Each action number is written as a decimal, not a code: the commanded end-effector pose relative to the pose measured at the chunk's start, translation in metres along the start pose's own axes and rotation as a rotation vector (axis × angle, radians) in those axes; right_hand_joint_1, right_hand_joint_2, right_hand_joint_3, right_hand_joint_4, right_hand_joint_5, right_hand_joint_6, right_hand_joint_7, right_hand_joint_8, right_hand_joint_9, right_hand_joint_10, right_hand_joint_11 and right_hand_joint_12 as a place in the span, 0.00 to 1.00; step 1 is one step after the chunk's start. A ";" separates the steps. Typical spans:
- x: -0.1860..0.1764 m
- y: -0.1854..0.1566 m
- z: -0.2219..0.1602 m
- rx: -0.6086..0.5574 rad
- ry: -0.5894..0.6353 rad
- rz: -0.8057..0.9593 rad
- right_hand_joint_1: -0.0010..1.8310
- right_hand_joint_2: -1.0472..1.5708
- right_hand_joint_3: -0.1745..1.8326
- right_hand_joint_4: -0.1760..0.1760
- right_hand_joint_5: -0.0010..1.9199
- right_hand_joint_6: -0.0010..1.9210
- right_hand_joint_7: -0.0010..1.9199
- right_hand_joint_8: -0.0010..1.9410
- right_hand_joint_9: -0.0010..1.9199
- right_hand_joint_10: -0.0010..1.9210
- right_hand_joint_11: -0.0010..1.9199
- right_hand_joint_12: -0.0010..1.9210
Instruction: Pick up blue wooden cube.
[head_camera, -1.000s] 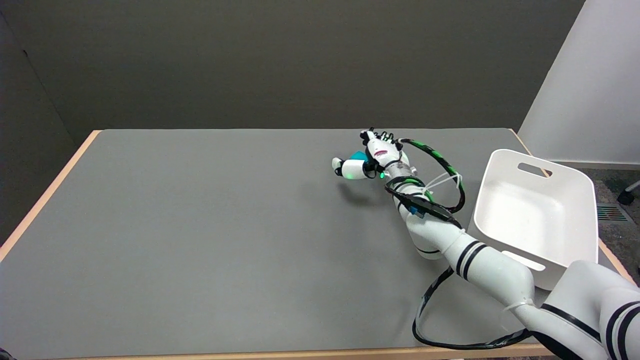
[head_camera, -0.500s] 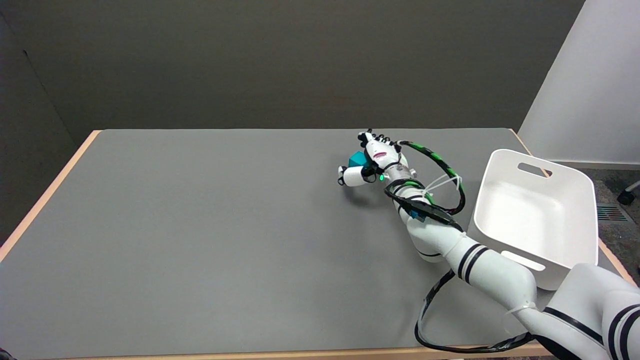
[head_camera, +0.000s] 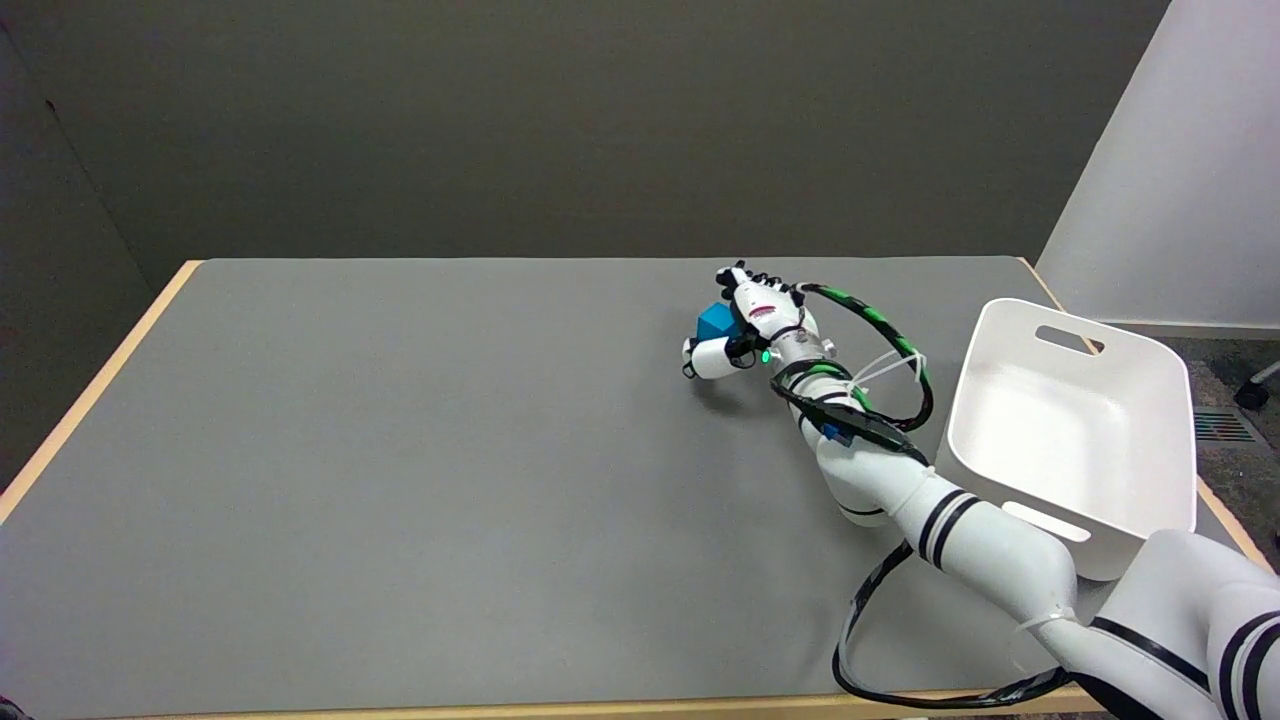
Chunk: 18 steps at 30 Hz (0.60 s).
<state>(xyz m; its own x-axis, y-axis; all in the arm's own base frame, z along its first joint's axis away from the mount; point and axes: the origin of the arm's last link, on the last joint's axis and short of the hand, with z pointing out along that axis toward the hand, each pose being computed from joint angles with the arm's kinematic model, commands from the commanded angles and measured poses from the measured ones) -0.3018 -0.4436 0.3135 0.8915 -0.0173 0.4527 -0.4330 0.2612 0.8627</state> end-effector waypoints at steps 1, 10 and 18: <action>0.000 0.001 0.001 -0.001 -0.001 -0.005 0.45 0.66 0.58 0.00 0.10 0.31 0.12 0.27 0.07 0.39 0.00 0.56; -0.006 -0.003 0.000 0.019 -0.007 -0.051 0.47 0.69 0.53 0.00 0.15 0.43 0.18 0.29 0.12 0.47 0.06 0.68; -0.005 -0.007 -0.001 0.043 0.005 -0.090 0.51 0.77 0.42 0.00 0.23 0.70 0.30 0.46 0.25 0.64 0.24 0.88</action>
<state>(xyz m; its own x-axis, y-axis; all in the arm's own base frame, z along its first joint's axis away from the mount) -0.3038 -0.4438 0.3112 0.9035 -0.0280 0.4277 -0.4080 0.2501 0.8781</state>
